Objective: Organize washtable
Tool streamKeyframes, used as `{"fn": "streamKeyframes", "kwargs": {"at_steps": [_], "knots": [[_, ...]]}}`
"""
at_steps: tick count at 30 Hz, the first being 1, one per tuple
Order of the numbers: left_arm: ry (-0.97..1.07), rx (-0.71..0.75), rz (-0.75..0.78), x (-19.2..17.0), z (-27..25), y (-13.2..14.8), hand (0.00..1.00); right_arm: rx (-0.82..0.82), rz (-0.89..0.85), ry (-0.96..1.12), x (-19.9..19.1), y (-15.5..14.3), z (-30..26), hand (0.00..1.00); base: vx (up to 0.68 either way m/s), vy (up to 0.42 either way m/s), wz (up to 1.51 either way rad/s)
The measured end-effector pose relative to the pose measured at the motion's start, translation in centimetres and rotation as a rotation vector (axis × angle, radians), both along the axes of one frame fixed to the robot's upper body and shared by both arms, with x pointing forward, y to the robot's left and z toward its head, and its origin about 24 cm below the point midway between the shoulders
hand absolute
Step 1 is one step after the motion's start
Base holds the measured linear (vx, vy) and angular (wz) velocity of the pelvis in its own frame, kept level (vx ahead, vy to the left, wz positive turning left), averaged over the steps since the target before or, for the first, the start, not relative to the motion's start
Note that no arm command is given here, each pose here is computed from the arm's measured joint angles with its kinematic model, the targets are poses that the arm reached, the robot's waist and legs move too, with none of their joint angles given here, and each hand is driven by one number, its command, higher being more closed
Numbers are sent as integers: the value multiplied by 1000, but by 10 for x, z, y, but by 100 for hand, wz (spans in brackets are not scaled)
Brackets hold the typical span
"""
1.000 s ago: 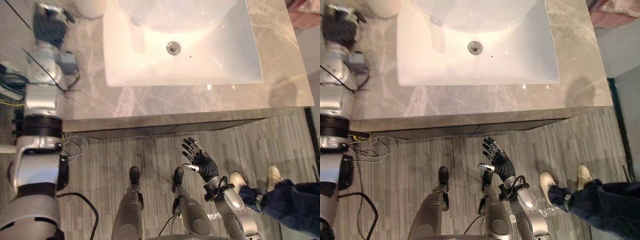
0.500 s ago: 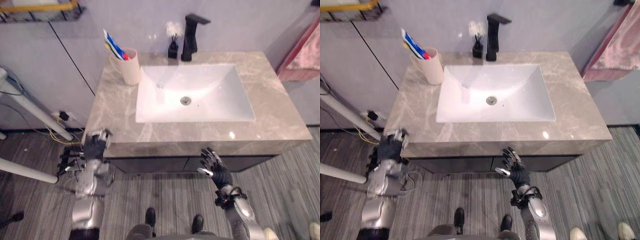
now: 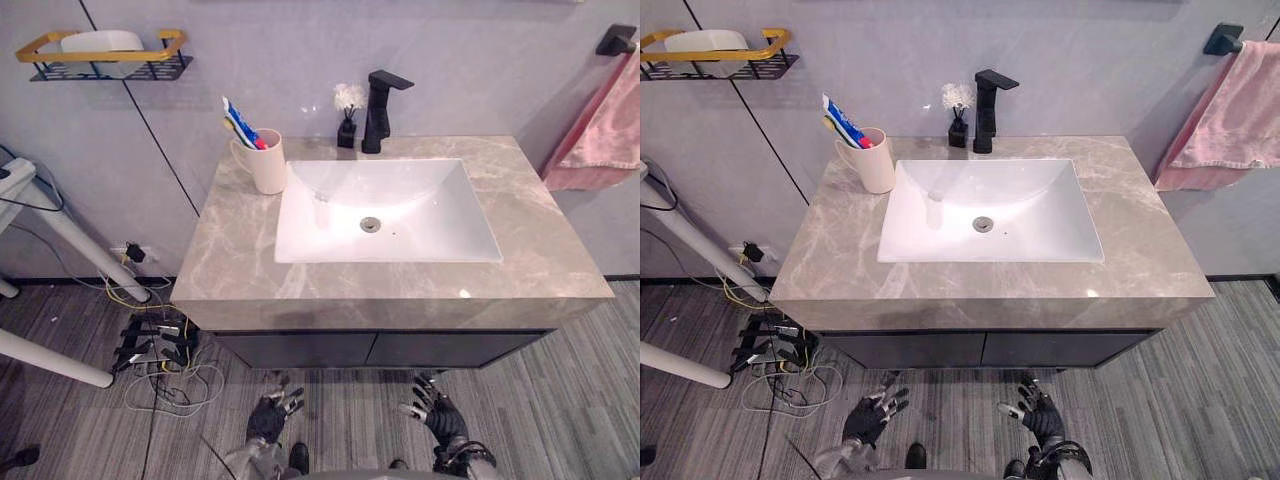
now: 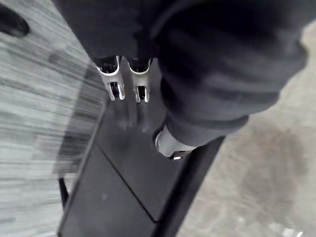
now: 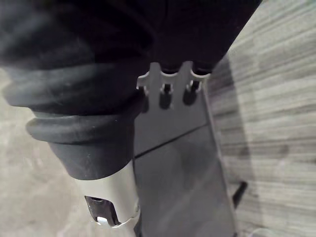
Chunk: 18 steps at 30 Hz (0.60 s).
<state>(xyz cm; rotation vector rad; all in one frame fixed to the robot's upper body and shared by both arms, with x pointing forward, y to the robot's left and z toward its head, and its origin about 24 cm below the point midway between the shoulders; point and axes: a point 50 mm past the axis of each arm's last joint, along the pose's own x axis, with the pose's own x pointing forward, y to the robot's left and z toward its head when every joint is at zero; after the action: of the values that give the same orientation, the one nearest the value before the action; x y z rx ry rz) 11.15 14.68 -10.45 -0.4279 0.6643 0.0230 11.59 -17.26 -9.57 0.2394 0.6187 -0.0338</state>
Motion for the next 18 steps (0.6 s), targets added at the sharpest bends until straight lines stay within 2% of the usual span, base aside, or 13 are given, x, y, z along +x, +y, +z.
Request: {"fn": "streamKeyframes", "kwargs": {"at_steps": [12,15,18], "knots": [[25,112,-22,-1,-5,10,0,-43,-14,40,-2,1,-10,0,-3,1,-3],[84,150,-66,-3,-17,10,0,-65,-2,153,-11,-1,-29,0,6,3,-12],[171,257,-160,4,-33,18,0,-125,14,274,-20,-6,-45,0,8,6,-18]]}}
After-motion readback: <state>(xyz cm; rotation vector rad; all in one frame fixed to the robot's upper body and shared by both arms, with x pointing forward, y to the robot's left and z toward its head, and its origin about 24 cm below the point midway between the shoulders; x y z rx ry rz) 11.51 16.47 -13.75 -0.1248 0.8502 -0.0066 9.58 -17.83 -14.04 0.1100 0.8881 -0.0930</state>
